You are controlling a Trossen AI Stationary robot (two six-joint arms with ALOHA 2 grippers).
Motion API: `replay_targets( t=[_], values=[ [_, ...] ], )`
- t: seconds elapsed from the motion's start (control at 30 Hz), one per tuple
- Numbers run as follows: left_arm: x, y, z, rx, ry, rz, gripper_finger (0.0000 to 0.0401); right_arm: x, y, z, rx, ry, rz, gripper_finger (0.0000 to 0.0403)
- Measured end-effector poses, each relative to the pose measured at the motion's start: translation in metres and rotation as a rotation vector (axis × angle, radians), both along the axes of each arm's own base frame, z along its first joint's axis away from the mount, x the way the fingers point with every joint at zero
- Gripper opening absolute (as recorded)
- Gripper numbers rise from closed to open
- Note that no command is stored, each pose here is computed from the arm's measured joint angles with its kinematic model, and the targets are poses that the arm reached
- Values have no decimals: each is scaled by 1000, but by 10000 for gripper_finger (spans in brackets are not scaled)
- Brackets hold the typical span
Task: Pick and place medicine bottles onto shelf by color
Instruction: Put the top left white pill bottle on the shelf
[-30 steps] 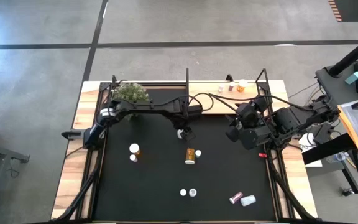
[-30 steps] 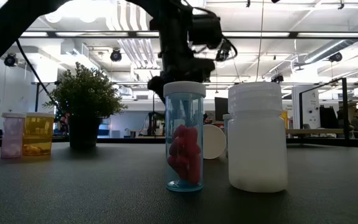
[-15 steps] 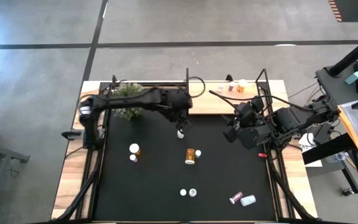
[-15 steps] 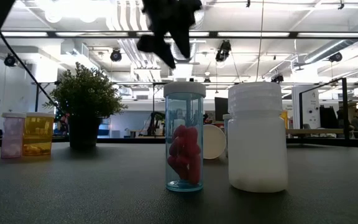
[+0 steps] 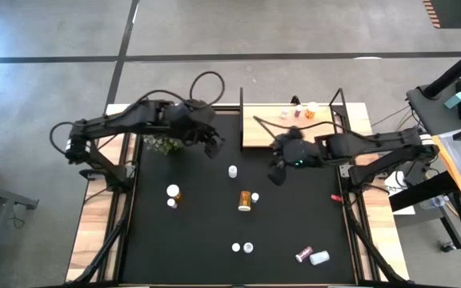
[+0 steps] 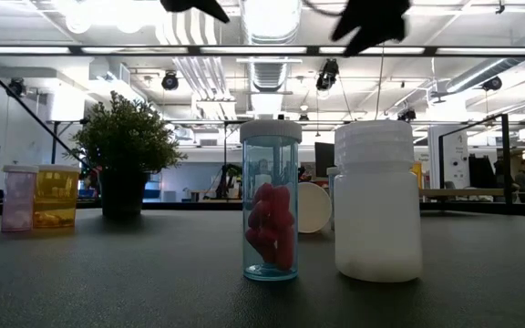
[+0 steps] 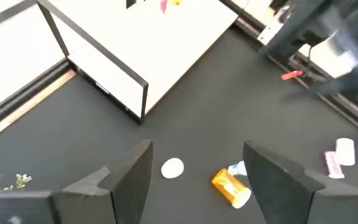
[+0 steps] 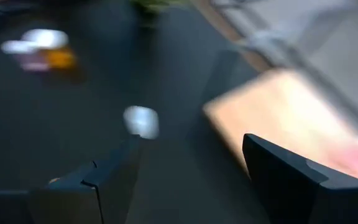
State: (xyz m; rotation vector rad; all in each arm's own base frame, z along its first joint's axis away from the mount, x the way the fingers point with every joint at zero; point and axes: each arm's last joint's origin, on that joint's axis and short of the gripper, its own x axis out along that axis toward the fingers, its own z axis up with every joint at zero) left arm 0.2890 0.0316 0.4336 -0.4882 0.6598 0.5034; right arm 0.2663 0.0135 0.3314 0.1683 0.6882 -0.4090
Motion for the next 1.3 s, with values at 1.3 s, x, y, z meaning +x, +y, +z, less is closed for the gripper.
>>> replay_targets(
  t=[1.3],
  values=[
    [-70, -12, 39, 23, -126, 20, 233, 112, -37, -165, 32, 27, 169, 221]
  ],
)
